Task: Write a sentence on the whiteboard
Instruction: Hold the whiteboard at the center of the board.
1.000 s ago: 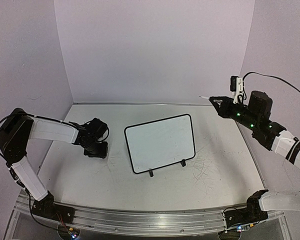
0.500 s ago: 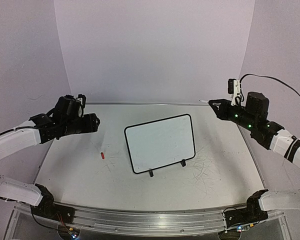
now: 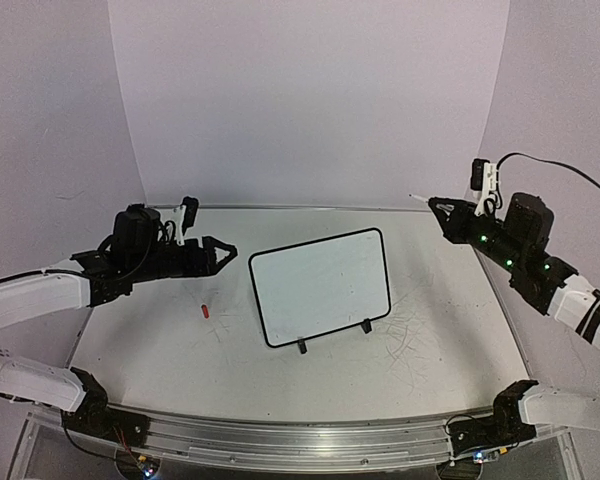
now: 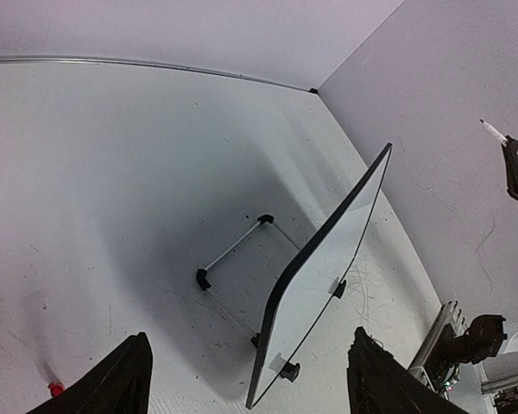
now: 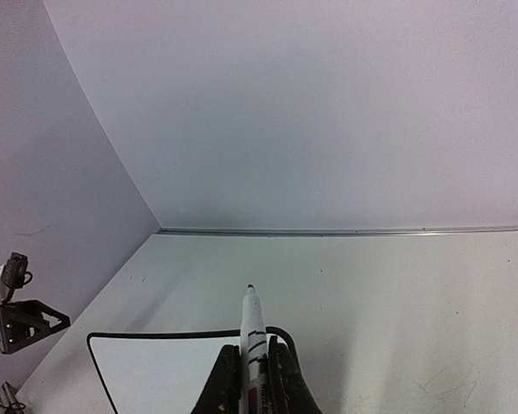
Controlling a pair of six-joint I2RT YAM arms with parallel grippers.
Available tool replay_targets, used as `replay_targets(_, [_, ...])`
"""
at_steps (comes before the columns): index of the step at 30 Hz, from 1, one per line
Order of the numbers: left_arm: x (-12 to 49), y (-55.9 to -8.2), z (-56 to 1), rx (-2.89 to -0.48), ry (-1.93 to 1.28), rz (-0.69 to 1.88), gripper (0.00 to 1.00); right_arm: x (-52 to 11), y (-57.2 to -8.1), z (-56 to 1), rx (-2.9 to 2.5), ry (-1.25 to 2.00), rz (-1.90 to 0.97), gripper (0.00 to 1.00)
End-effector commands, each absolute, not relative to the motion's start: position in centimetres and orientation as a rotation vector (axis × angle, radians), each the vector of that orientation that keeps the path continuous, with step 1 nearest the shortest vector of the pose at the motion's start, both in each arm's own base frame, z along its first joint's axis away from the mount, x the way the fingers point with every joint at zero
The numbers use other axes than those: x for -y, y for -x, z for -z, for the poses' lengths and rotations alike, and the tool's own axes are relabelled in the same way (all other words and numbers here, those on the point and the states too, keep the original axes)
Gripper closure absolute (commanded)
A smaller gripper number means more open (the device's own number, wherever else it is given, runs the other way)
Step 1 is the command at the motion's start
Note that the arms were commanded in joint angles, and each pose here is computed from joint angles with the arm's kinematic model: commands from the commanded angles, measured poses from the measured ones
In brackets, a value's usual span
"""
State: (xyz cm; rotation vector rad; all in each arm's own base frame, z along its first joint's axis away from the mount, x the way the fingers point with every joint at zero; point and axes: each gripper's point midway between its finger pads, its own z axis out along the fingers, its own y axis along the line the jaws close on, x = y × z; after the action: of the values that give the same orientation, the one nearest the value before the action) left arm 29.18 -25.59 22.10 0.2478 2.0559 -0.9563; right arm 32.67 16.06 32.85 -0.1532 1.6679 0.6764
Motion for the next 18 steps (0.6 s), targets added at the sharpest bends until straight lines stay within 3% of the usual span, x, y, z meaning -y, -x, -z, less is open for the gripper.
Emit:
replay_targets(1, [26.2,-29.0,-24.7,-1.944,-0.244,1.055,0.21,-15.2,-32.6,-34.0,-1.608,0.153,-0.614,1.0])
replay_targets(11, [26.8,-29.4,-22.0,-1.999,-0.314,1.043,0.19,-13.7,-34.3,-31.4,-1.756,0.154,-0.389,1.0])
replay_targets(18, [27.6,-29.4,-21.5,-1.977,-0.414,1.144,0.2,-20.4,-32.4,-33.3,-1.722,0.398,-0.439,1.0])
